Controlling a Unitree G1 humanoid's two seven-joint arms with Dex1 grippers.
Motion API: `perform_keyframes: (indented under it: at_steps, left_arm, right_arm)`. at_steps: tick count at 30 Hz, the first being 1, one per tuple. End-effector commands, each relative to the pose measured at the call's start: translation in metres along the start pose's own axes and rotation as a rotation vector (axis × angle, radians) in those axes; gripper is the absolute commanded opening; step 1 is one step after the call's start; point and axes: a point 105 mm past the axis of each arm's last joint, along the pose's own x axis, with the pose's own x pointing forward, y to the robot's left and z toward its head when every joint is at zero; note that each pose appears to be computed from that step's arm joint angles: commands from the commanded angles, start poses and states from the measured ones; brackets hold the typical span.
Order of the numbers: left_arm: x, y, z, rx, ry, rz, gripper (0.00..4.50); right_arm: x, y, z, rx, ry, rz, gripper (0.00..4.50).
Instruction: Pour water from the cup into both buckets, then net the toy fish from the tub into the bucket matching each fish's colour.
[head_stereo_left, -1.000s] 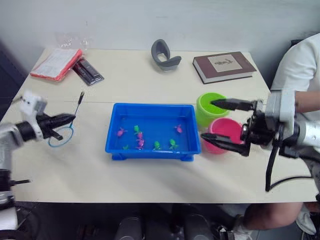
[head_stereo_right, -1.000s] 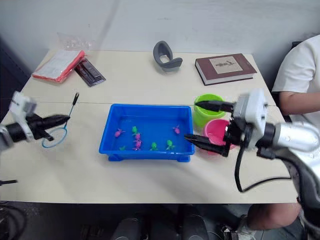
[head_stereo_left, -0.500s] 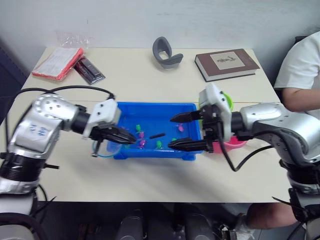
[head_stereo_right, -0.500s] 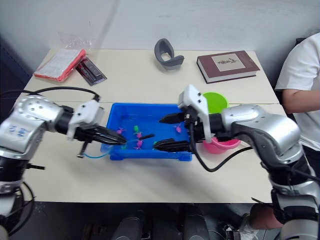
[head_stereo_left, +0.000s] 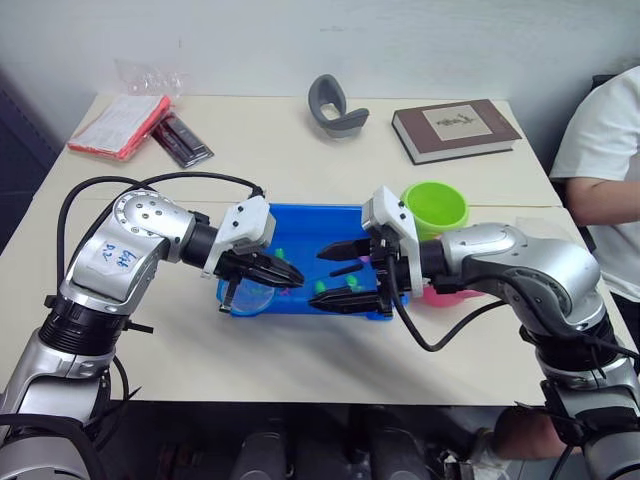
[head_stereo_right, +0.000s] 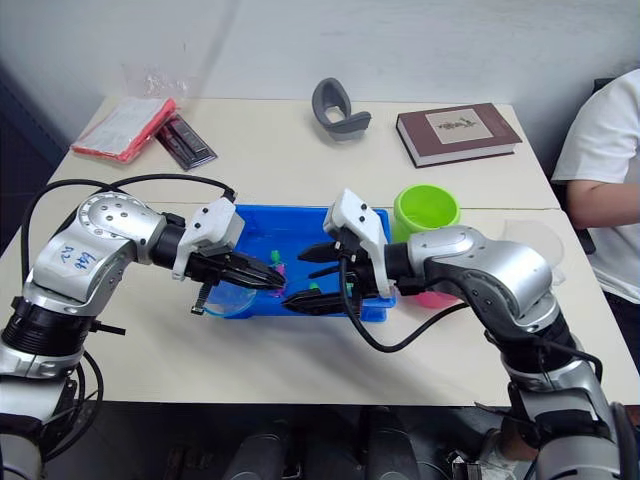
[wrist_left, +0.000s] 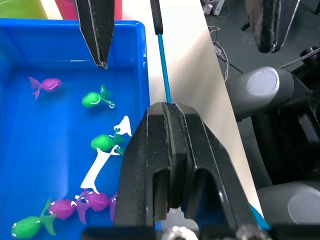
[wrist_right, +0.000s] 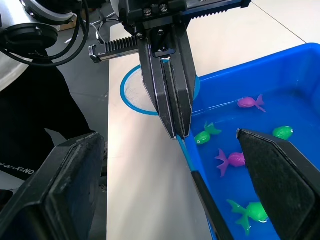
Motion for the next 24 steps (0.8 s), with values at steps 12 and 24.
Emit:
perform_keyframes:
  at_steps: [12,24]
  left_arm:
    - [0.002,-0.004,0.014,0.066,-0.022,-0.016,0.0]
    - [-0.054,0.014,0.078,0.163,-0.5,0.182,4.13]
  right_arm:
    - [-0.007,-0.004,-0.005,-0.031,0.0,-0.023,0.07]
    - [-0.022,0.004,0.006,-0.139,-0.039,0.031,0.0]
